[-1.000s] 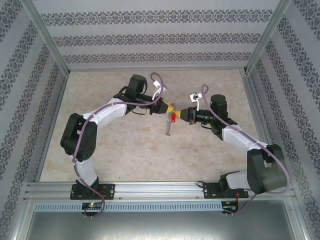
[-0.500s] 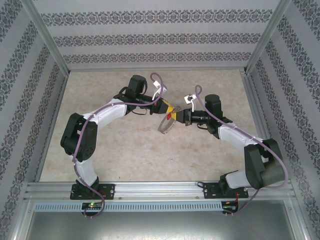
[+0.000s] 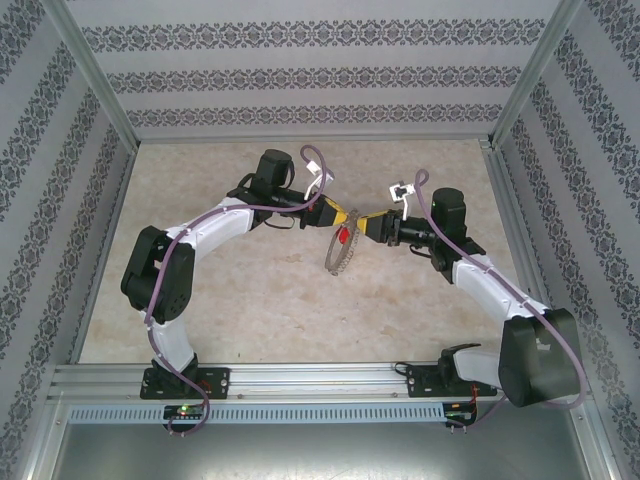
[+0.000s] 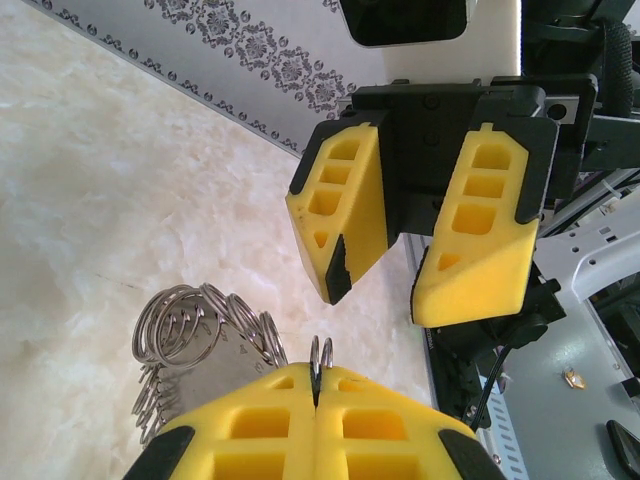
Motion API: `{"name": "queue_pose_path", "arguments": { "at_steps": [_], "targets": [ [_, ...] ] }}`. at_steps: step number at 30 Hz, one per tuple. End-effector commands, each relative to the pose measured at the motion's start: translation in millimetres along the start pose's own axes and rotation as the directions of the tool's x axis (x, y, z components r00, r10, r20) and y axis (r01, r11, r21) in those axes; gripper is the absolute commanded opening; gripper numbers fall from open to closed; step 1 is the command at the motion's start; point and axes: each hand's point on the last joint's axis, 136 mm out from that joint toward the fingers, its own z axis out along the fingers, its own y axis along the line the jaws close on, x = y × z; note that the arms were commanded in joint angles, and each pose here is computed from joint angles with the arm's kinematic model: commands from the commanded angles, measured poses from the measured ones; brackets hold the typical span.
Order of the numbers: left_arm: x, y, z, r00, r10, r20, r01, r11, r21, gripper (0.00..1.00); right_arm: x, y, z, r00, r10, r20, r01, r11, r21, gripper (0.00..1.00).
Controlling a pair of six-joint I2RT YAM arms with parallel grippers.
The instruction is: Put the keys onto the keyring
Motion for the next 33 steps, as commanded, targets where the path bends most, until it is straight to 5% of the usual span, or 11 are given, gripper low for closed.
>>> {"name": "queue_pose_path", "arguments": {
  "at_steps": [1,33],
  "targets": [
    [-15,-20,-3,0.998,0.063,0.023,-0.064,0.997,0.037,0.0,-8,13,3,1.0,-0.031,-0.007,0.03,0.999,-0.044,0.36],
    [-14,-23,-4,0.998,0.062,0.016,-0.062,0.997,0.041,0.0,-12,3,29,0.998,-0.035,-0.044,0.034,0.999,-0.038,0.33]
  ]
}}
